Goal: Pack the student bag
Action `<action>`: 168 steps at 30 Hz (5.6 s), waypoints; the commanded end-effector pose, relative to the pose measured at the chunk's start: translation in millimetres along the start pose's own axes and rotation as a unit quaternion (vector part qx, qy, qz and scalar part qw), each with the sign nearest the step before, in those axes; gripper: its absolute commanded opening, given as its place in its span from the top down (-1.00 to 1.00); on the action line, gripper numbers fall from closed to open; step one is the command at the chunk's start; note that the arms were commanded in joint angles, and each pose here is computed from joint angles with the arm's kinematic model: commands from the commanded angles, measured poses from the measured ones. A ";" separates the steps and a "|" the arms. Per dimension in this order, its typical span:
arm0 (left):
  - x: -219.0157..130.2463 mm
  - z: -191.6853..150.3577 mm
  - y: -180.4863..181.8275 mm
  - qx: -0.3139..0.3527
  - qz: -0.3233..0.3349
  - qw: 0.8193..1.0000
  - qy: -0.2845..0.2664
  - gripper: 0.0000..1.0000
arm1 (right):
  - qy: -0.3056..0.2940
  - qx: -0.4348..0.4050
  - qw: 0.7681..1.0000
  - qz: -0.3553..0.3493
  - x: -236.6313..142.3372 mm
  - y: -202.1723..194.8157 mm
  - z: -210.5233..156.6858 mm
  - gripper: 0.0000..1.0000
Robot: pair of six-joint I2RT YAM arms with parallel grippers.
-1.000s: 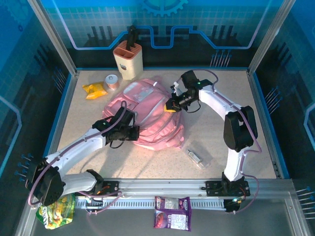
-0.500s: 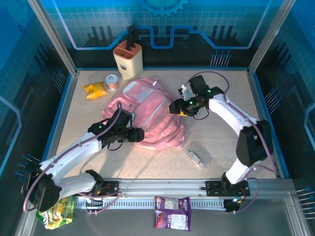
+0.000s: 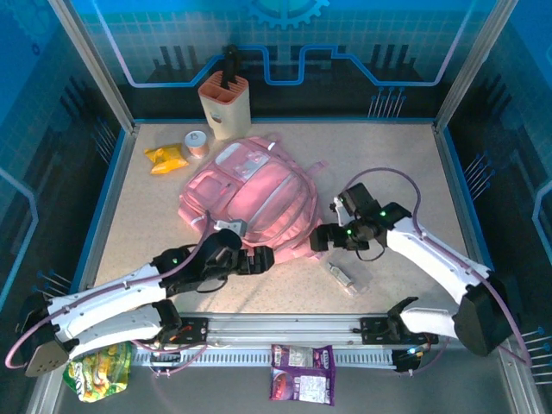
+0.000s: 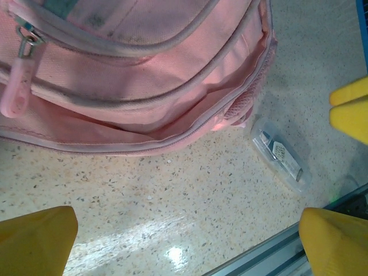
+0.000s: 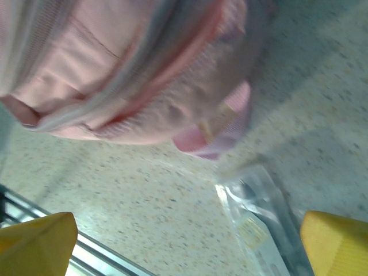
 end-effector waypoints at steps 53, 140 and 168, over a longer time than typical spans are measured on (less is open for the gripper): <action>27.1 -18.1 -10.0 -0.036 -0.023 0.998 -0.052 -0.99 | 0.105 -0.056 0.985 -0.126 55.3 7.9 -121.9 -0.35; 73.1 132.0 -39.7 0.286 0.192 0.936 -0.062 -0.01 | -0.012 -0.076 0.996 -0.040 -30.6 12.6 -27.1 0.11; 28.4 141.8 -124.4 0.048 -0.090 0.991 -0.081 1.00 | -0.077 -0.087 0.993 0.015 -26.1 56.5 93.8 0.10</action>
Point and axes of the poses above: each hand's point on the last joint's axis, 136 mm out from that joint toward the fingers, its own x axis out along the fingers, its own y axis along the line the jaws close on, z = x × y, the point moved 3 cm from there along -x, back along the fingers, and after that the axes turned 14 degrees about -x, right-handed, at the moved point
